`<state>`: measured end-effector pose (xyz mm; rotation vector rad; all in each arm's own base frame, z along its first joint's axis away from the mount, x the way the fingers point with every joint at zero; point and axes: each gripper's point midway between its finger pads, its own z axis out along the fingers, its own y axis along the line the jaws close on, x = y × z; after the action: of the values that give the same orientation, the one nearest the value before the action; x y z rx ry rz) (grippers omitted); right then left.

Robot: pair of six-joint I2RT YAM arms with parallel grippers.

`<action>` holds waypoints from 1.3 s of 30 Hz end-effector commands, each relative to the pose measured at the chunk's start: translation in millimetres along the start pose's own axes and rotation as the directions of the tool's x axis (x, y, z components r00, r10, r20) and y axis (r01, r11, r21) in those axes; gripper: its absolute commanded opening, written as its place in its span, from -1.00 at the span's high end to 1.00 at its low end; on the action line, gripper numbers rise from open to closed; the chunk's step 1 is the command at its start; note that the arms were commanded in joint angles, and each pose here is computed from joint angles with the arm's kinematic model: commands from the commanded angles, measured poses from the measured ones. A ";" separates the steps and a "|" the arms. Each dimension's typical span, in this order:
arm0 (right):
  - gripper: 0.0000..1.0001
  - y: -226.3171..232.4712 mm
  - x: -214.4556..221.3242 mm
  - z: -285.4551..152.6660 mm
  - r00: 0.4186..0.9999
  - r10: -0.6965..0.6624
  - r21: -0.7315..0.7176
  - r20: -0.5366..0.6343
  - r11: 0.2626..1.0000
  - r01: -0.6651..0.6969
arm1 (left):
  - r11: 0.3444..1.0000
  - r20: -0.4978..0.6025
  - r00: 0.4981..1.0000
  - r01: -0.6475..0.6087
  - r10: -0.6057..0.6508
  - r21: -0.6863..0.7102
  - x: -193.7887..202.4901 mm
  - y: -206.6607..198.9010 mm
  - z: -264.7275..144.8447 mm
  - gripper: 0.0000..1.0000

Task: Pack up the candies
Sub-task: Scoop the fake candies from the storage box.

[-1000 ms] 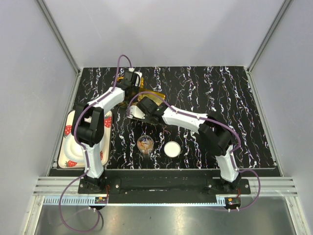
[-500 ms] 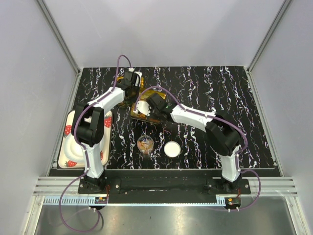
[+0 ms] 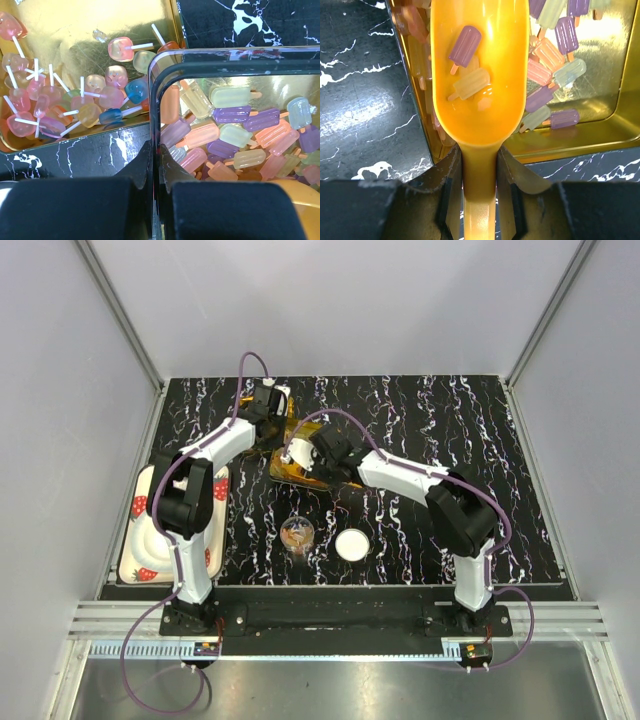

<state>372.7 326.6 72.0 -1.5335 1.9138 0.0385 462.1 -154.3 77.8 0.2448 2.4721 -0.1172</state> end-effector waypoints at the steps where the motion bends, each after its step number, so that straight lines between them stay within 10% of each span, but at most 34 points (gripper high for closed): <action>1: 1.00 -2.0 7.5 -11.4 0.997 0.076 -0.018 0.004 0.997 -0.076 | 0.994 0.121 0.991 0.043 -0.055 0.100 -42.8 -17.2 -11.1 1.00; 39: 1.00 -16.4 27.2 -153.3 0.993 0.096 -0.023 0.066 0.995 -0.095 | 0.991 0.133 0.986 0.086 -0.100 0.102 -53.2 -0.4 -19.9 1.00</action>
<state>328.5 240.7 153.6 -1.4191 1.9872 0.1118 471.9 -147.0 87.8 0.1615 2.4692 -0.2136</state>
